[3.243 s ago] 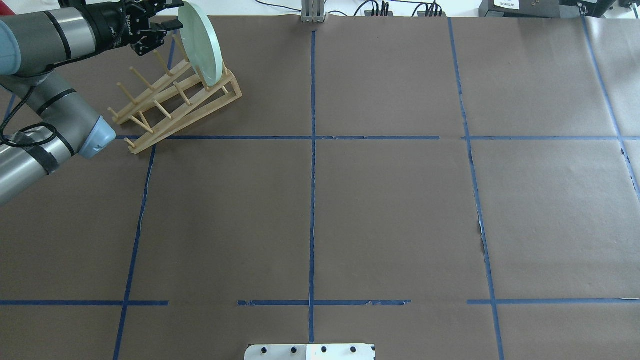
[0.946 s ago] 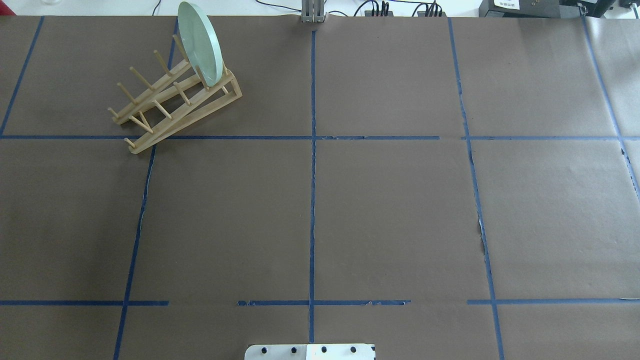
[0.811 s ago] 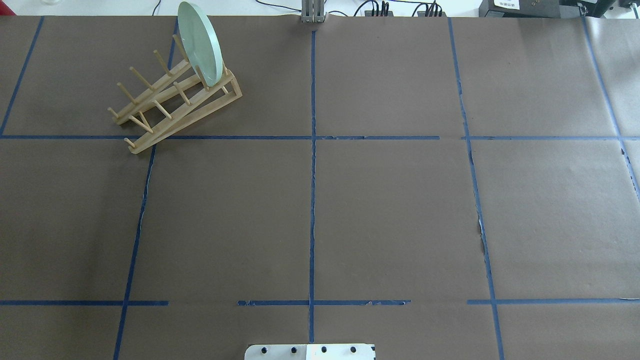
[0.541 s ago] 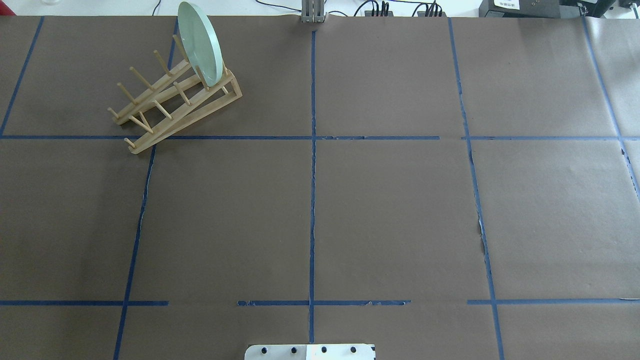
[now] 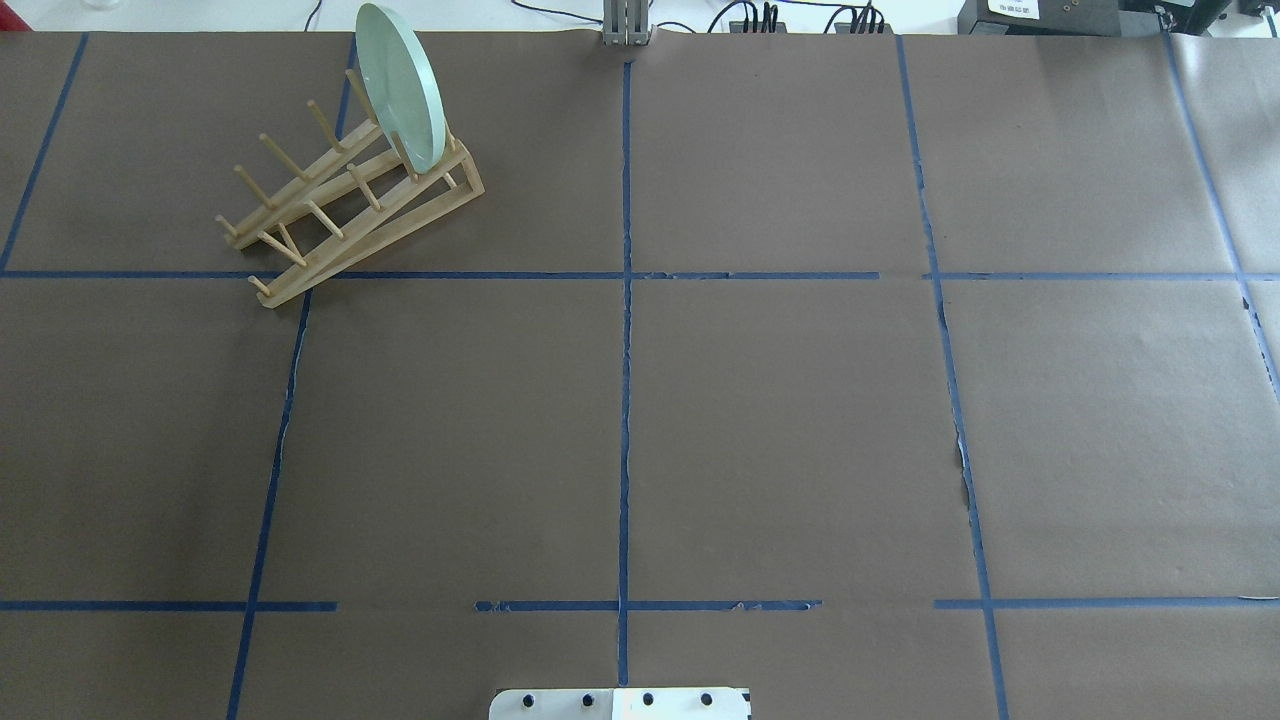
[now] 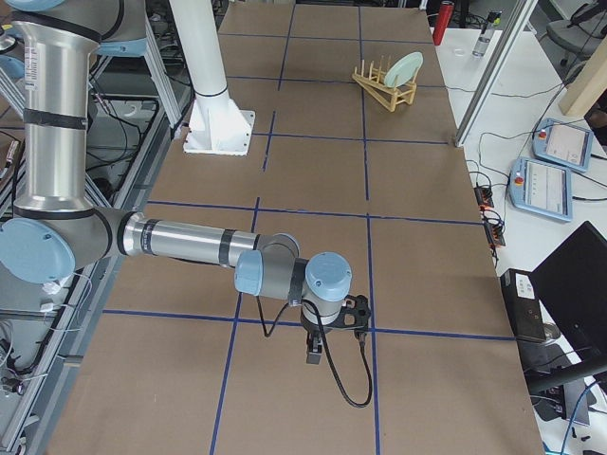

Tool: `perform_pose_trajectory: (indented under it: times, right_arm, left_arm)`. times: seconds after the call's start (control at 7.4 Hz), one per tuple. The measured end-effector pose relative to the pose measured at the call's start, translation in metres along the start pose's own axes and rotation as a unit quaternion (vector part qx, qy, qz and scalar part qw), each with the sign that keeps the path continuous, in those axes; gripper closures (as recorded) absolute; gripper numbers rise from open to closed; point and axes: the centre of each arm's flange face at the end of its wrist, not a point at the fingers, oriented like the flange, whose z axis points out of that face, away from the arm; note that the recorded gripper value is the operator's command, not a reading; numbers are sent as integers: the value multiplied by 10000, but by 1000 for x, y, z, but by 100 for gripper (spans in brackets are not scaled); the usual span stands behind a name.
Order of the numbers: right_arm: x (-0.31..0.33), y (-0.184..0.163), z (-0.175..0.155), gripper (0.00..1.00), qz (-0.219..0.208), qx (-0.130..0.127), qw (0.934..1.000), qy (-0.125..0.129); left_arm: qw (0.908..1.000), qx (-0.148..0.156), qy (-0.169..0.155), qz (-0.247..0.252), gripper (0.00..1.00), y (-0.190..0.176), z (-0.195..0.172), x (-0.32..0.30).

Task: Place plate on rack

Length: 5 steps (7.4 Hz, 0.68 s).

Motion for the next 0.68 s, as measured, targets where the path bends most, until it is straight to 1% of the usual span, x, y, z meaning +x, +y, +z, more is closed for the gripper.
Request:
perform_pose_trajectory:
  times: [0.41,0.68]
  right_arm:
    - [0,0,0,0,-3,1,10000,0]
    - [0,0,0,0,1,4,10000,0]
  left_arm:
    - [9994,257,-23,224,0,-3,-3,3]
    - [9992,290,-23,259,0,-3,-3,4]
